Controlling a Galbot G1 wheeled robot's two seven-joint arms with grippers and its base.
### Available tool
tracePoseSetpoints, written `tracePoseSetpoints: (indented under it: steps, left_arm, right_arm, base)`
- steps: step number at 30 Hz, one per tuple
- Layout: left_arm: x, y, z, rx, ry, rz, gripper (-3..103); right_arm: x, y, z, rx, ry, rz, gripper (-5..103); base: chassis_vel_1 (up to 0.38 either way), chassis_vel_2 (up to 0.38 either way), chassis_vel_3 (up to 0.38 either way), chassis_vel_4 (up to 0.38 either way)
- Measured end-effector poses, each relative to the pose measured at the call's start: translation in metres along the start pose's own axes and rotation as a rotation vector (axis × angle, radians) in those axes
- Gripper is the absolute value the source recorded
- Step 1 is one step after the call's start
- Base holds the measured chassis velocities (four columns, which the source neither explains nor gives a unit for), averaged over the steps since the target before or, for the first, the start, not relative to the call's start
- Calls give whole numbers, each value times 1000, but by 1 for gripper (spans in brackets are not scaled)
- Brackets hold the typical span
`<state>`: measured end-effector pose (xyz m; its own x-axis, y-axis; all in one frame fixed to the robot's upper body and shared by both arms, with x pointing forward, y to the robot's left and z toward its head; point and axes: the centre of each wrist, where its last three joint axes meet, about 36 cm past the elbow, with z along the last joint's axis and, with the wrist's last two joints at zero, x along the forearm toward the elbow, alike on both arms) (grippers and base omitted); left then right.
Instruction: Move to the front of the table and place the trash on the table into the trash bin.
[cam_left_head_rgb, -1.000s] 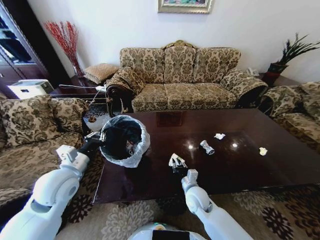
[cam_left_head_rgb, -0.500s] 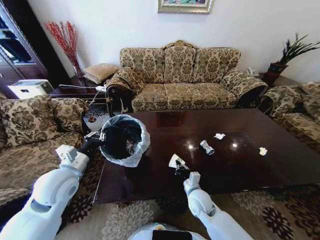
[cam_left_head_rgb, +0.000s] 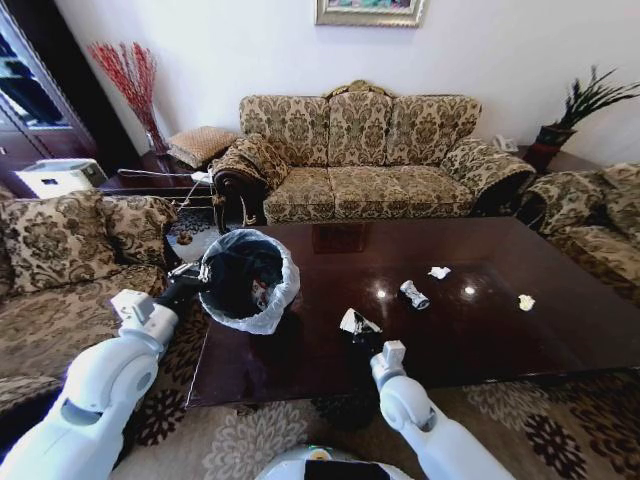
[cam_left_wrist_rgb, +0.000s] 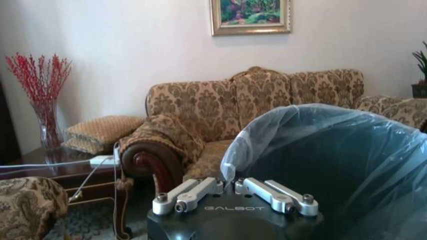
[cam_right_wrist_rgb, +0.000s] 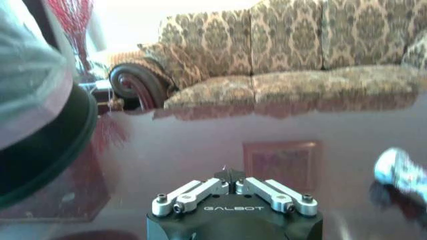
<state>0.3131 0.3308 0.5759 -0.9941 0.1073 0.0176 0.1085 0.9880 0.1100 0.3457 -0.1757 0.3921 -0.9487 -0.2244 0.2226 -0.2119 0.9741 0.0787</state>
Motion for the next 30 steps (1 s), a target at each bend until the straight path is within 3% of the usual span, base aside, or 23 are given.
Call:
tracePoseSetpoints:
  steps: [6,12,13,19,21,25,30]
  left_arm:
    - [-3,0,1,0,0,2,1]
    - [-6,1,8,9,14,-2,1]
    - [-6,1,8,9,14,-2,1]
    - [-8,1,10,12,19,3,1]
    - [-8,1,10,11,19,3,1]
    - [-10,4,13,10,14,-3,1]
    - [-13,8,17,15,-1,-11,1]
  right_arm:
    - [-1,5,1,23,25,-41,-1]
    - [-6,38,19,-1,109,-48,27]
    - [-6,38,19,-1,109,-48,27]
    - [-7,48,23,-26,151,-47,54]
    - [-7,49,23,-31,156,-47,54]
    - [-7,50,26,-26,177,-42,76]
    - [-9,51,28,-23,191,-45,91]
  base:
    - [0,0,0,0]
    - [0,0,0,0]
    - [0,0,0,0]
    - [0,0,0,0]
    - [0,0,0,0]
    - [0,0,0,0]
    - [0,0,0,0]
